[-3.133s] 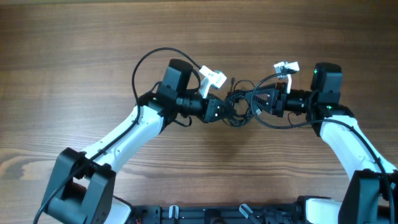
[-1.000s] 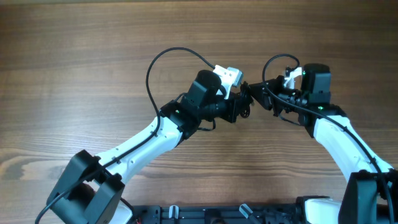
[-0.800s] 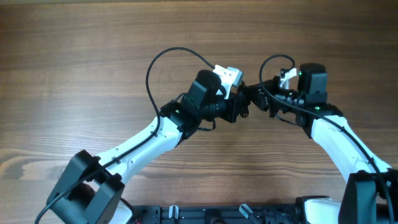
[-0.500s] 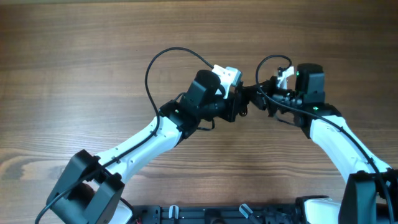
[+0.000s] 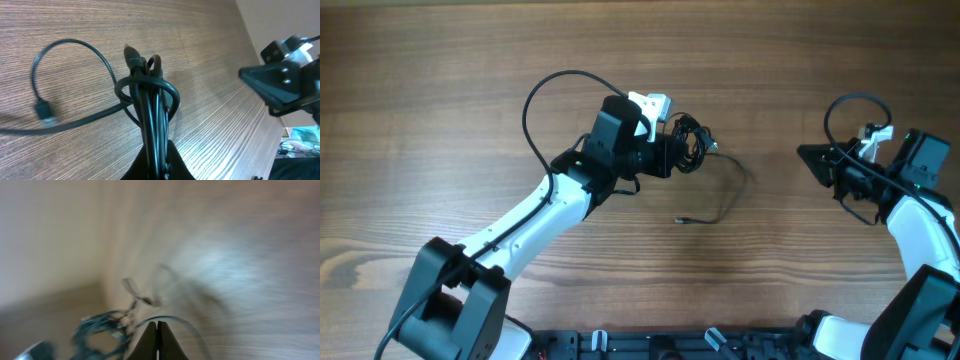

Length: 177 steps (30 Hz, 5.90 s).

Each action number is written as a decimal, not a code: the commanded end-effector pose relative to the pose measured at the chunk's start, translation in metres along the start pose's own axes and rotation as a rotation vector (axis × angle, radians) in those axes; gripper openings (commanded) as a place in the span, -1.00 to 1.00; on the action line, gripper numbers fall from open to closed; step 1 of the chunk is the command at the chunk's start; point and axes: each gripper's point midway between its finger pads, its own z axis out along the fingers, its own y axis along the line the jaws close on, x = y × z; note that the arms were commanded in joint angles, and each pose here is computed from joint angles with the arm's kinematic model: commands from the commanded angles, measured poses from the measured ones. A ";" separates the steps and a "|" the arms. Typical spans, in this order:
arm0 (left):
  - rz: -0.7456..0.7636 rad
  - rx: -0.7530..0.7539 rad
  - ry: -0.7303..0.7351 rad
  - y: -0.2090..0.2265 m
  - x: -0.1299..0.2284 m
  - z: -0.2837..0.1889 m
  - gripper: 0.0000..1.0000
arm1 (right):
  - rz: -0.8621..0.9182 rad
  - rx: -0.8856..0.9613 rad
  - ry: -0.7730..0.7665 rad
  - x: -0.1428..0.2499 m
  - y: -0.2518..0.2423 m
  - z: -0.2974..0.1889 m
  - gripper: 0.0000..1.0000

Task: Untangle cables

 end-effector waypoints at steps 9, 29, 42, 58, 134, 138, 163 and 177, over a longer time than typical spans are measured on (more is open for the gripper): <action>0.266 0.333 0.080 -0.053 0.015 -0.012 -0.92 | -0.593 -0.359 0.260 0.077 0.062 0.008 -0.10; 0.271 0.580 0.180 -0.086 0.036 -0.033 -0.92 | -0.534 0.247 0.041 0.043 0.004 0.056 -0.35; 0.211 0.509 0.099 -0.047 0.005 -0.046 -0.92 | -0.725 -0.056 0.278 0.091 0.028 0.047 -0.10; 0.196 0.721 0.146 -0.062 0.009 -0.077 -0.92 | -0.900 -0.410 0.381 0.137 0.089 0.048 -0.01; 0.307 0.821 0.211 -0.100 0.038 -0.068 -0.92 | -1.100 -0.724 0.420 0.162 0.111 0.019 0.15; 0.304 0.698 0.171 -0.087 0.030 -0.053 -0.51 | -1.035 -0.646 0.423 0.157 0.106 0.026 -0.91; -0.405 -0.111 -0.076 0.002 0.001 0.010 0.46 | -0.651 -0.117 0.219 0.105 0.077 0.078 -0.91; -0.991 0.074 0.089 -0.014 0.004 -0.002 -0.34 | -0.703 -0.034 0.110 0.083 0.071 0.082 -0.92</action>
